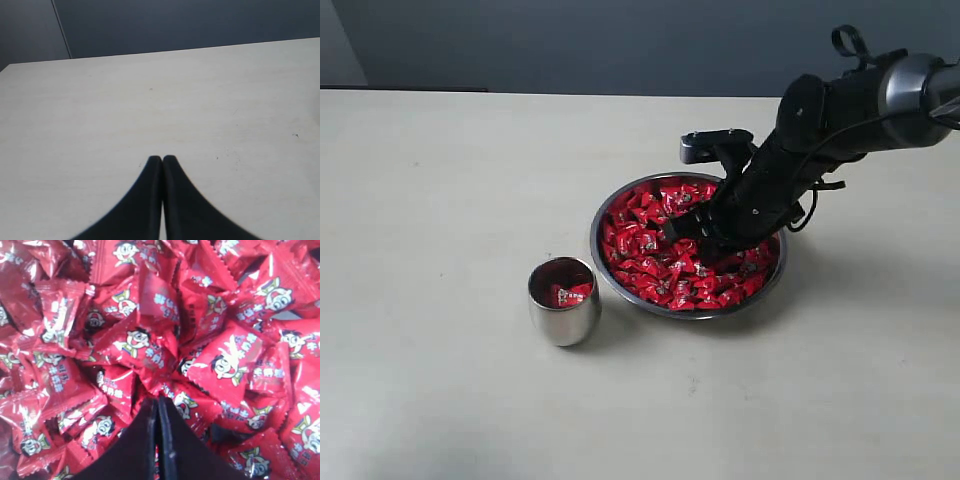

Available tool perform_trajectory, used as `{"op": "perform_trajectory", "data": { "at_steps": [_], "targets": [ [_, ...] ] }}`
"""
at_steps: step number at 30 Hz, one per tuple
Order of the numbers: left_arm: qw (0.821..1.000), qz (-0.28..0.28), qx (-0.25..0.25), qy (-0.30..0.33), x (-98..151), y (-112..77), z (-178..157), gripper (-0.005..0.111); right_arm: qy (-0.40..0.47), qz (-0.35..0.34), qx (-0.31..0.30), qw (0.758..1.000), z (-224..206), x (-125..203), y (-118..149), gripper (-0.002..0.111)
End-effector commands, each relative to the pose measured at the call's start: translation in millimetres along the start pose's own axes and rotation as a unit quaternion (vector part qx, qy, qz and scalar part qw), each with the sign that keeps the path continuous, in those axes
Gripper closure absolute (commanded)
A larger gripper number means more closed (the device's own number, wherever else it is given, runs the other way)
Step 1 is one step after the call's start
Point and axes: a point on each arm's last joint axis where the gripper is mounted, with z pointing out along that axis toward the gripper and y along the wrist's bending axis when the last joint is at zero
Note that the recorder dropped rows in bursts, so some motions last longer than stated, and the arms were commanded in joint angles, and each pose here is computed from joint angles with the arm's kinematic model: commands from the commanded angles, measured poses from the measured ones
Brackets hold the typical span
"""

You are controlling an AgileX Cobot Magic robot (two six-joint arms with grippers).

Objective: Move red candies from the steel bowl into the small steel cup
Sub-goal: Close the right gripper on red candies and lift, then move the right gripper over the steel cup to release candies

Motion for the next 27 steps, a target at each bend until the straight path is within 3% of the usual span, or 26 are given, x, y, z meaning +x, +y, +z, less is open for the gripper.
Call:
{"op": "perform_trajectory", "data": {
  "at_steps": [1, 17, 22, 27],
  "targets": [
    [1.000, 0.001, 0.002, -0.006, 0, -0.2, 0, 0.106, -0.008, -0.003, 0.000, 1.000, -6, 0, 0, 0.109],
    [1.000, 0.001, 0.002, -0.006, 0, -0.2, 0, 0.106, -0.103, -0.024, 0.014, 0.994, -73, -11, 14, 0.109],
    [1.000, 0.001, 0.002, -0.006, 0, -0.2, 0, 0.106, -0.135, -0.024, -0.043, 0.990, -95, -12, 30, 0.109],
    [1.000, 0.001, 0.002, -0.006, 0, -0.2, 0, 0.106, -0.147, -0.078, -0.120, 0.979, -100, -10, 66, 0.109]
  ]
}}
